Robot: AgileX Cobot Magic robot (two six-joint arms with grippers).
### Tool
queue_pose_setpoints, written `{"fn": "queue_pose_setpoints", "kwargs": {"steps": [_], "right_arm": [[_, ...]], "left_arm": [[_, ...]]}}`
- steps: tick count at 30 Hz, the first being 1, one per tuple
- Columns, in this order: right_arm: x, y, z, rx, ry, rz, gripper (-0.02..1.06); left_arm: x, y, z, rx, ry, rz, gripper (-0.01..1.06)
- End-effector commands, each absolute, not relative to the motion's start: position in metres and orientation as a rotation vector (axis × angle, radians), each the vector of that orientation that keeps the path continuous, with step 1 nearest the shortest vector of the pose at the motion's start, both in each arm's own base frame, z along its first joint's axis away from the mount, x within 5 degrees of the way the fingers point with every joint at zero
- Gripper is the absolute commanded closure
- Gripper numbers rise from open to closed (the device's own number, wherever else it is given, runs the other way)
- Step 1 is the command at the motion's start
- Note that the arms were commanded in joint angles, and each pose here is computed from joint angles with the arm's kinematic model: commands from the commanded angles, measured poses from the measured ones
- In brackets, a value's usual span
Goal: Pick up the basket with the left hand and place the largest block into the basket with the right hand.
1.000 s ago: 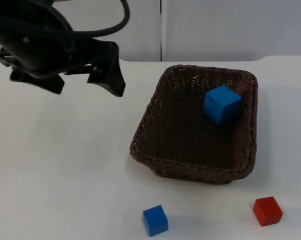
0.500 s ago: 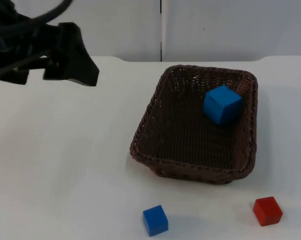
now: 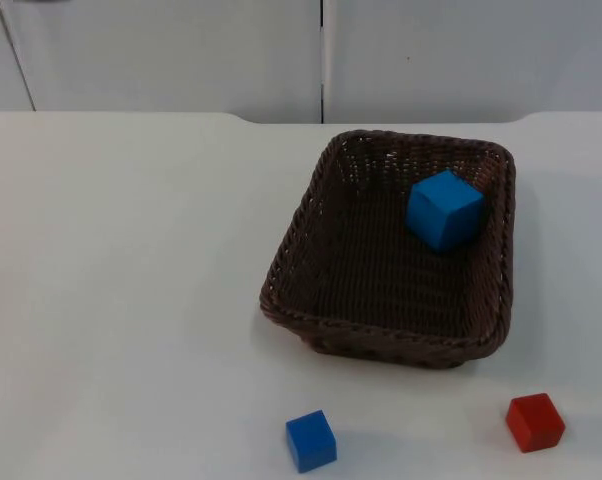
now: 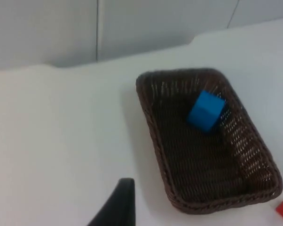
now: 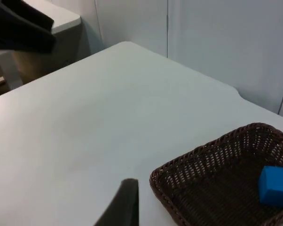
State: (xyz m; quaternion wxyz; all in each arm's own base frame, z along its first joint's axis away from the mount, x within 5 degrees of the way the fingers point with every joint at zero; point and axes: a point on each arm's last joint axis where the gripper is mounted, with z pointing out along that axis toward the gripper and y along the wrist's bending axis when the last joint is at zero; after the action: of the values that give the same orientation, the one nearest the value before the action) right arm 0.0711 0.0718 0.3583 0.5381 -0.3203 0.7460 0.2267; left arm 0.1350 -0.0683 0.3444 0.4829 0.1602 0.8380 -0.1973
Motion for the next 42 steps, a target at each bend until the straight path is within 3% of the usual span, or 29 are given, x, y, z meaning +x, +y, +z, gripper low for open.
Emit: {"fn": "queue_pose_setpoints", "kwargs": {"steps": [1,24,35,42], "right_arm": [[0.066,0.068,0.355,-0.751,1.754,0.544,0.14],[0.006,0.019,0.322,-0.752,1.724,0.582,0.14],[-0.012,0.0,0.311,-0.741,1.744,0.554,0.14],[-0.013,-0.006,0.304,-0.71,1.816,0.518,0.14]], "left_arm": [[0.123,-0.064,0.348,0.41,2.018,-0.467,0.0],[0.01,-0.001,0.351,0.32,1.918,-0.202,0.0],[-0.036,0.023,0.336,0.166,1.853,-0.21,0.0],[-0.031,0.022,0.319,0.153,1.957,-0.201,0.0]]}}
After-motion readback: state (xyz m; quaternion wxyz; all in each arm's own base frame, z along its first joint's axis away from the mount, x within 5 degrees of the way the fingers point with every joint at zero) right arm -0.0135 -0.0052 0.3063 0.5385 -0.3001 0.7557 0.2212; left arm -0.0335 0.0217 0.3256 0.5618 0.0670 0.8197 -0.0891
